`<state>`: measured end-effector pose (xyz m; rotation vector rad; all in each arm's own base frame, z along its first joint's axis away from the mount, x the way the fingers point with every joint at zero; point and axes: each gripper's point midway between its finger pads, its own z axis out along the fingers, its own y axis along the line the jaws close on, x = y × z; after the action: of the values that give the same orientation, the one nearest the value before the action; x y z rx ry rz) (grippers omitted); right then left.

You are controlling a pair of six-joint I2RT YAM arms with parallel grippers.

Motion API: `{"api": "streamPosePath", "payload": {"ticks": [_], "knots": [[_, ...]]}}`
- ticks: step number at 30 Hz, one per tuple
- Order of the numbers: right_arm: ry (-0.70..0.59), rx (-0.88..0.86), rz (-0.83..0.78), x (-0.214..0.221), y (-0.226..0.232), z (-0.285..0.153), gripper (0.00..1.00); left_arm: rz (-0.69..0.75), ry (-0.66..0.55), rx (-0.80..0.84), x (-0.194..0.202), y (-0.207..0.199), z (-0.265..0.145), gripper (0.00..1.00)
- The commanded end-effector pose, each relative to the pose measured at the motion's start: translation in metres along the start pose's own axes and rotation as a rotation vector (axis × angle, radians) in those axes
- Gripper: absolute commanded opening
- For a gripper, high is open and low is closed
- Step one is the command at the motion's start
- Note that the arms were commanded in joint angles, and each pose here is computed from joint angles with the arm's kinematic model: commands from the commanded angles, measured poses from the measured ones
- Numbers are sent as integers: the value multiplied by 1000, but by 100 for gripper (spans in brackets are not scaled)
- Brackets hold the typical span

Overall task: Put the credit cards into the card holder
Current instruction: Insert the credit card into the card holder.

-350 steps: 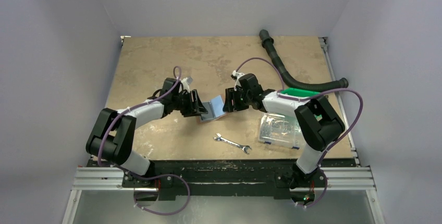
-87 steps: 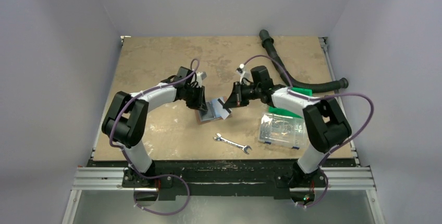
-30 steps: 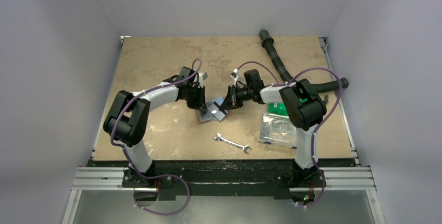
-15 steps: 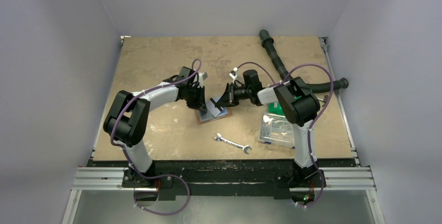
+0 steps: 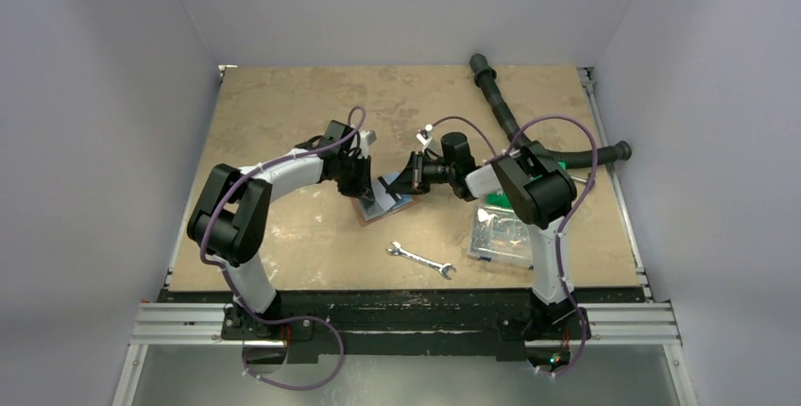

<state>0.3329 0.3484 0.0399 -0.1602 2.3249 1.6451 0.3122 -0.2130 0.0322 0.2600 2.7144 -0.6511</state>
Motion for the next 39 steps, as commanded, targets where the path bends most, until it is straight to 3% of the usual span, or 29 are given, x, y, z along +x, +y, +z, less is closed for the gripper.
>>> {"api": "streamPosePath", "payload": {"ticks": [1, 8, 13, 17, 23, 31, 39], "knots": [[-64, -66, -32, -8, 20, 3, 0, 10, 69, -128, 22, 32, 2, 0], [-60, -67, -14, -3, 17, 2, 5, -21, -66, -59, -12, 11, -33, 31], [-49, -37, -34, -4, 15, 2, 11, -51, -131, -83, -17, 19, -55, 39], [-37, 8, -63, -6, 11, 2, 17, -107, -86, -104, -4, 40, -45, 24], [-28, 27, -71, -6, 11, 2, 25, -147, -35, -99, 7, 52, -26, 13], [-18, 170, -164, -10, 4, -1, 36, -157, 27, -59, 24, 53, -10, 7], [-26, 158, -156, -2, 14, 15, 30, -161, 53, -23, 30, 49, -4, 3]]}}
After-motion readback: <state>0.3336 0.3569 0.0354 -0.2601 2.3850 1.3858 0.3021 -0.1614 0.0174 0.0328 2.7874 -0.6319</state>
